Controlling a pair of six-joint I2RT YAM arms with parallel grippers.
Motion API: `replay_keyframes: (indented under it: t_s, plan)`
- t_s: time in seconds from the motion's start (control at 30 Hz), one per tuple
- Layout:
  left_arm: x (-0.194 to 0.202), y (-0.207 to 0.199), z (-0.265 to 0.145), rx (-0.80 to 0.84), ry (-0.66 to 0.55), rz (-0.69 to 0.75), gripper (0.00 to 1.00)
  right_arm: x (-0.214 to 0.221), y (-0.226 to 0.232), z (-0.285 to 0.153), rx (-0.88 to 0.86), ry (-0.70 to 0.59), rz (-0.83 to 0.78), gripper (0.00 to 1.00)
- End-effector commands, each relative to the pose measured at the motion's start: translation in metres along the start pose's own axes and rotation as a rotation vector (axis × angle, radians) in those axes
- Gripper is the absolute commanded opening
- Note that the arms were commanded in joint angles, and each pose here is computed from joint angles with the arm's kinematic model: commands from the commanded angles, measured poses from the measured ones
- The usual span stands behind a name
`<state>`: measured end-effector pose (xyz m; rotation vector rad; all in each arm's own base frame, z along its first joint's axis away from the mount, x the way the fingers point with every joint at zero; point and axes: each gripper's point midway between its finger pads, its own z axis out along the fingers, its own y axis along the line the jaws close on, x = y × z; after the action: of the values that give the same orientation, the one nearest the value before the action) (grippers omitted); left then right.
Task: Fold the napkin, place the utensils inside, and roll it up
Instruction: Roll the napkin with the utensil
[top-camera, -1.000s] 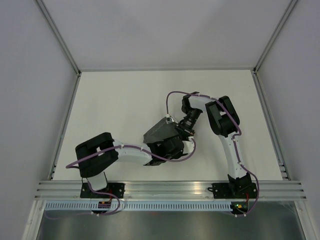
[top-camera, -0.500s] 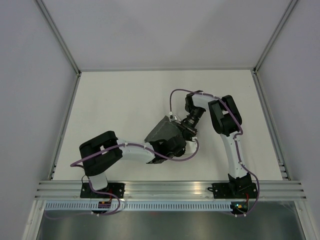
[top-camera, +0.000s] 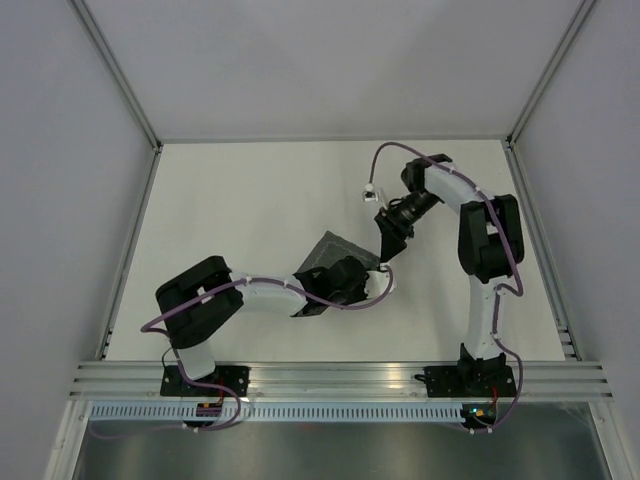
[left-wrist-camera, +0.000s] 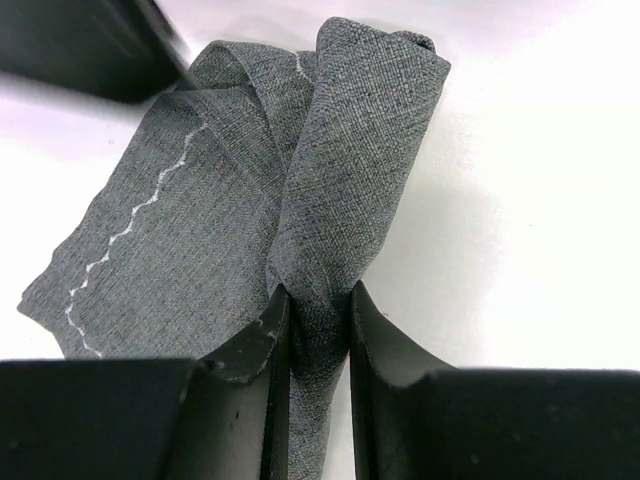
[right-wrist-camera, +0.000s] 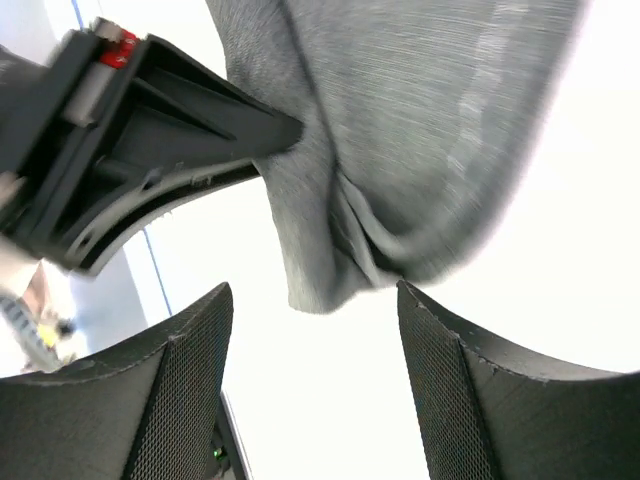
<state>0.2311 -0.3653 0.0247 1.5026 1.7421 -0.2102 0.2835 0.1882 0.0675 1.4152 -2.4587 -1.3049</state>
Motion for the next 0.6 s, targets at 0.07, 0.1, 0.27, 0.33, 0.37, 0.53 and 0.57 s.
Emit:
replay_keyframes:
  t_s: [0.07,0.1,0.27,0.33,0.37,0.53,0.57]
  plan:
    - [0.028,-0.049,0.005,0.287,0.081,-0.128,0.02,-0.019,0.007,-0.077,0.178,-0.285,-0.041,0.72]
    - [0.032,-0.046,0.007,0.296,0.092,-0.164,0.02,-0.019,-0.006,-0.093,0.243,-0.341,-0.062,0.72]
    - [0.027,-0.049,0.005,0.485,0.091,-0.321,0.02,0.003,-0.007,-0.122,0.439,-0.462,-0.135,0.72]
    - [0.024,-0.052,0.001,0.583,0.08,-0.4,0.02,0.003,-0.014,-0.13,0.553,-0.488,-0.212,0.73]
    - [0.025,-0.054,0.003,0.621,0.098,-0.43,0.02,0.012,-0.005,-0.124,0.582,-0.494,-0.238,0.75]
    - [0.019,-0.064,0.001,0.833,0.101,-0.568,0.02,0.012,0.017,-0.118,0.785,-0.489,-0.482,0.77]
    - [0.02,-0.067,0.004,0.861,0.12,-0.583,0.02,0.021,0.014,-0.105,0.8,-0.476,-0.509,0.78]
